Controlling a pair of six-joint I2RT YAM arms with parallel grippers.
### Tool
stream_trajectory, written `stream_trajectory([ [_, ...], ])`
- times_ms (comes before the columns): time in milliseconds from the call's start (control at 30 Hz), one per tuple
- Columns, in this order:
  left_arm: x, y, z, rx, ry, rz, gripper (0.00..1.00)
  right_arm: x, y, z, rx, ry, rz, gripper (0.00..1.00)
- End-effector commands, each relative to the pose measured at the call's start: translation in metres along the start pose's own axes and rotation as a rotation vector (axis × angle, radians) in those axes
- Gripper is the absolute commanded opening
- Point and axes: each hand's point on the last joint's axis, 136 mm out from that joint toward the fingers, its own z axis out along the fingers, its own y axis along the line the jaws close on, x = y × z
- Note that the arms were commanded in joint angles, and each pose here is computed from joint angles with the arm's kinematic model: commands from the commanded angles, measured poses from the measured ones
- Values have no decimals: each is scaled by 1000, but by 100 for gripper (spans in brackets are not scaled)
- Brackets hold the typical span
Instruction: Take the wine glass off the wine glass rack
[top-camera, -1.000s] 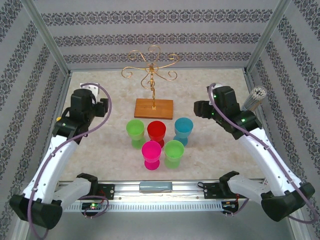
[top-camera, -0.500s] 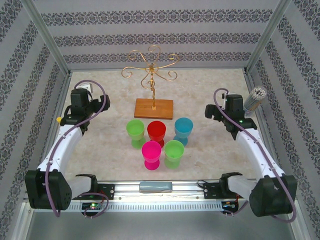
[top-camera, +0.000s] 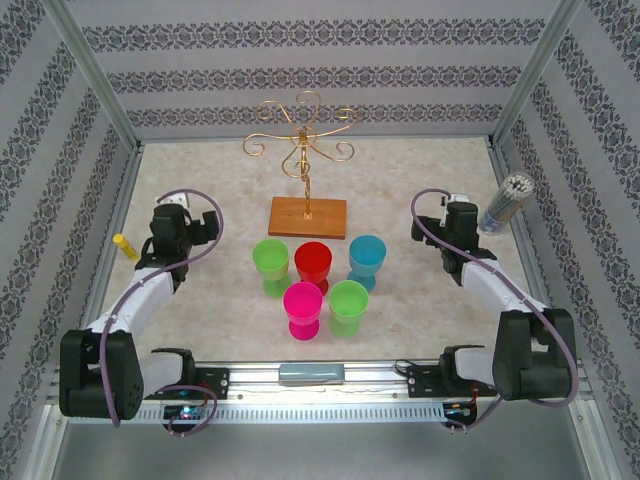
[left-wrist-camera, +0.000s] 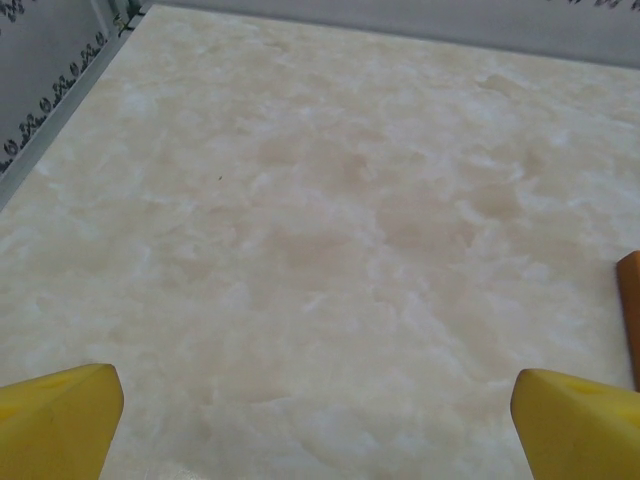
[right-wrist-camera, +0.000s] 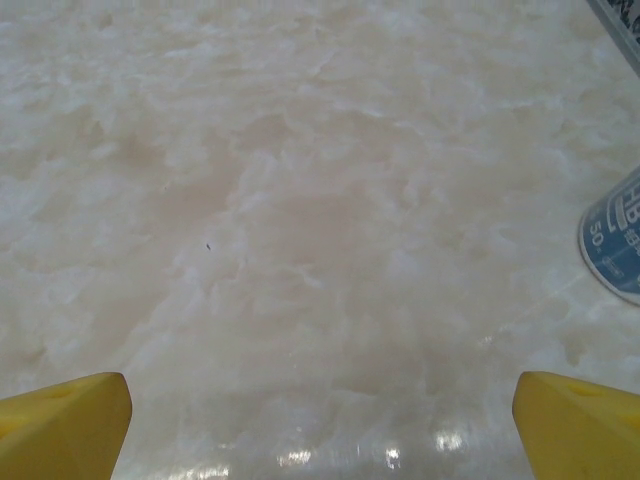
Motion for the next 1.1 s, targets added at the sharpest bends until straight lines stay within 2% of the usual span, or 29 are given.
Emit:
stream_trajectory([
  [0,-15,8,13,-43,-105,13,100,-15,-7,5,27,-91,-13,98],
  [200,-5,11,22,-51,-197,50,100,-13,-13,6,52,-156,-21,98],
  [400,10,-1,37,5,-203,58,100,-14,-12,13,45,-191,-22,98],
  [567,21,-9,44,47,-214,79,100,-25,-3,17,-1,-273,-41,98],
  [767,31,-13,51,52,-228,102,100,-19,10,28,-67,-273,-82,98],
  [900,32,-15,51,56,-221,107,100,-12,12,27,-93,-346,-86,98],
  [1067,32,-16,53,62,-211,114,100,-10,14,28,-97,-314,-94,98],
])
